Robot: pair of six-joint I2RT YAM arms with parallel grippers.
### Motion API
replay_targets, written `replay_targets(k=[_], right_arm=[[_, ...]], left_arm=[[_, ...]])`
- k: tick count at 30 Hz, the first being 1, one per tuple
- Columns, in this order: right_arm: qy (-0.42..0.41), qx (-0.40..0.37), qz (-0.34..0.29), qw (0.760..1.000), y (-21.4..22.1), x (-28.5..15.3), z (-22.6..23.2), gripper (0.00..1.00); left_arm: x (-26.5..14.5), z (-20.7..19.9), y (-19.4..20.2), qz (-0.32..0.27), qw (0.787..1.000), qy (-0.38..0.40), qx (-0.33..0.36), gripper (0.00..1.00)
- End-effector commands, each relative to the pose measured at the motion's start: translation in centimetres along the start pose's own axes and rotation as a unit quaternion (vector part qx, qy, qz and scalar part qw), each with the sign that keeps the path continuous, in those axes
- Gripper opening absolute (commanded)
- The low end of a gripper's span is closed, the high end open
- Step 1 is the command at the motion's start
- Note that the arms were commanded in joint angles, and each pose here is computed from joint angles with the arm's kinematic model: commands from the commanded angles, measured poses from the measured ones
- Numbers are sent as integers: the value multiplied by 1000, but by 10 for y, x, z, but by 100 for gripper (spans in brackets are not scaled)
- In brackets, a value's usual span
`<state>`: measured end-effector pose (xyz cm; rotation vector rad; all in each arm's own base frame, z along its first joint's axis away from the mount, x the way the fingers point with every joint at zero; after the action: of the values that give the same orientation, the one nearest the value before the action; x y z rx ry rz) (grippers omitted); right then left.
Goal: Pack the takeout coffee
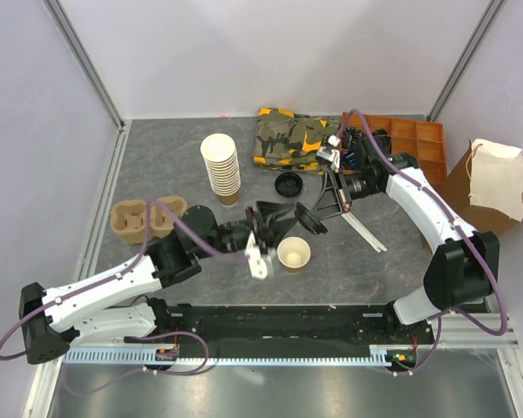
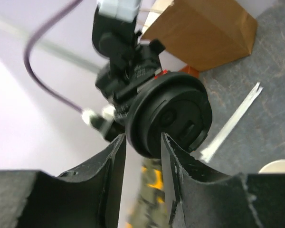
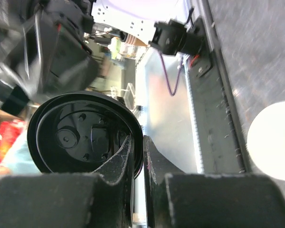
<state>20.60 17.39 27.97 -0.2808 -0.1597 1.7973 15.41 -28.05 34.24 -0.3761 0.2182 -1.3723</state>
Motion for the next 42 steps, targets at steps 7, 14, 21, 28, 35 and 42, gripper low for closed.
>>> replay_targets(k=[7,14,21,28,35,42], right_arm=[[-34,-146,-1,989,-19,-6,33,0],[-17,-142,8,990,-2,-4,24,0],[3,-138,54,989,17,15,11,0],[8,-137,66,988,19,20,9,0],[8,-135,73,988,20,24,8,0],[15,-141,85,986,23,28,9,0]], left_arm=[[-28,43,-1,51,913,-94,-394,53],[-25,19,-15,-33,978,65,-196,79],[-19,8,-23,-68,975,147,-155,86],[-4,1,-26,-74,969,171,-164,80],[-1,-5,-24,-66,968,179,-165,62],[-1,-10,-21,-55,966,186,-169,40]])
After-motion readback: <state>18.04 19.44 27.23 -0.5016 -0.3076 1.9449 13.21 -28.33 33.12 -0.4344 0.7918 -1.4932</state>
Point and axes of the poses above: each gripper's point midway between its finger pads, its own x axis out along the fingers, its own z axis along the line the jaws close on, y = z × x, the point moved 6 cm from there along -x, back along the fingers, and after that the axes turned 6 degrees about x, right-handed, at the moved point
